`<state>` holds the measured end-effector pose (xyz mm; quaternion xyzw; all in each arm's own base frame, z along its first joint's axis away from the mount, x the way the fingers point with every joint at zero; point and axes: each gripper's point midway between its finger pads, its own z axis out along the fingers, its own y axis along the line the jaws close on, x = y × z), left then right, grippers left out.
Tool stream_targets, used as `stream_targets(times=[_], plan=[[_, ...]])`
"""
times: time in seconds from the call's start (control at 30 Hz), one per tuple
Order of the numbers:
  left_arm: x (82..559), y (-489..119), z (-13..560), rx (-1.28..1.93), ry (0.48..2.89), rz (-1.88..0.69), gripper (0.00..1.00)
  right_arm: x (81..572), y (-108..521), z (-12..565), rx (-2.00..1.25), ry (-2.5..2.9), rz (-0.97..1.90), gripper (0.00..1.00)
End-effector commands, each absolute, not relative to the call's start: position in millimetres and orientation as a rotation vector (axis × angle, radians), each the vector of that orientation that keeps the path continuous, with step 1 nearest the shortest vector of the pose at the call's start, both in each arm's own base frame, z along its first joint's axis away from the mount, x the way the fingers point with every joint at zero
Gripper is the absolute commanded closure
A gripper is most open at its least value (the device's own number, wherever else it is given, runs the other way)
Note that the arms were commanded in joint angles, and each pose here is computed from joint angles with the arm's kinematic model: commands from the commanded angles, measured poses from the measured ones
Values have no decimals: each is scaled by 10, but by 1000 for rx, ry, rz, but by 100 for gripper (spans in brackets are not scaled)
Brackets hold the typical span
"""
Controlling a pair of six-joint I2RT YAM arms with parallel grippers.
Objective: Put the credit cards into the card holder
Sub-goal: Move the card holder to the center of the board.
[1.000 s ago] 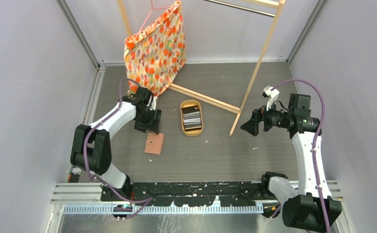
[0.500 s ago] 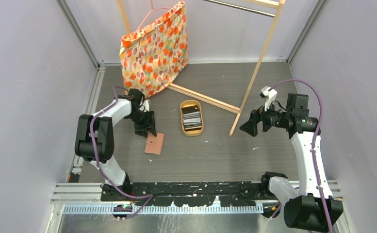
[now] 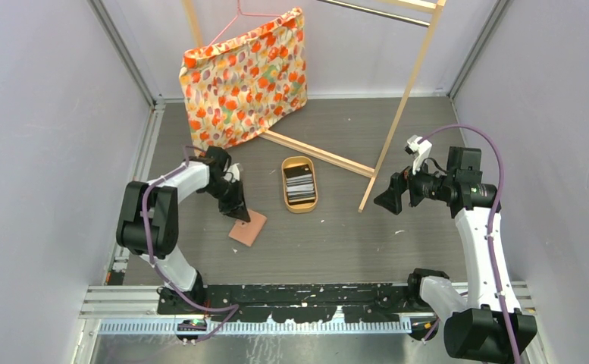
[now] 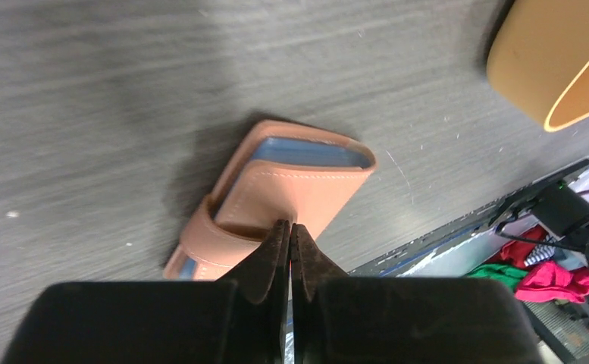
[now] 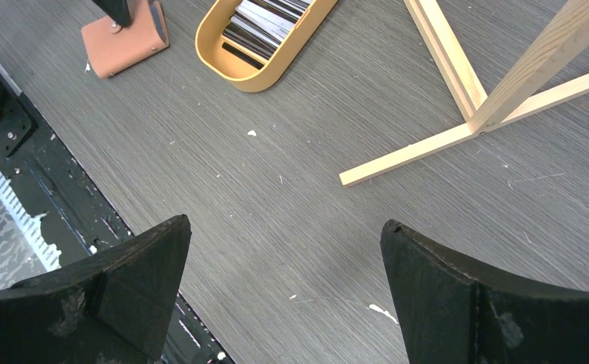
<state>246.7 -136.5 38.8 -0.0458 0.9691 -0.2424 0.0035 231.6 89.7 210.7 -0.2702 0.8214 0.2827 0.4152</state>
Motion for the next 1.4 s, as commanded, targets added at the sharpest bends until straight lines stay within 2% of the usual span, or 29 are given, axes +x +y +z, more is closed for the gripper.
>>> stream_targets(times=[0.0,0.17,0.3,0.43,0.57,0.67,0.77,0.87,0.9,1.0,1.03,1.2,1.37], plan=[[2439,-1497,556,-100,2975,-771,91,2302,936,2190,-719,2020,704,0],[2558,-1363,843,-41,2840,-652,68,2295,947,2182,-725,2022,709,0],[2507,-1001,827,-113,2870,-365,46,2292,950,2183,-730,2021,709,0],[2275,-993,585,-128,2999,-379,33,2287,962,2187,-735,2020,711,0],[2181,-1057,408,-152,3062,-431,32,2283,965,2190,-740,2019,710,0],[2116,-1121,312,-170,3105,-496,36,2276,970,2197,-744,2016,710,0],[2110,-1187,323,-182,3109,-581,53,2270,976,2198,-749,2016,711,0],[2057,-1314,342,-186,3111,-713,61,2262,981,2207,-756,2011,709,0],[2038,-1328,344,-192,3115,-728,66,2260,984,2207,-756,2011,710,0],[1985,-1402,386,-201,3100,-813,96,2256,993,2210,-761,2008,713,0],[1960,-1428,413,-202,3090,-845,99,2256,996,2206,-762,2010,715,0],[1871,-1689,600,-172,2982,-1016,99,2251,1020,2191,-769,2012,732,0],[1769,-2263,698,-91,2851,-1168,100,2183,1172,2106,-789,2023,881,0]])
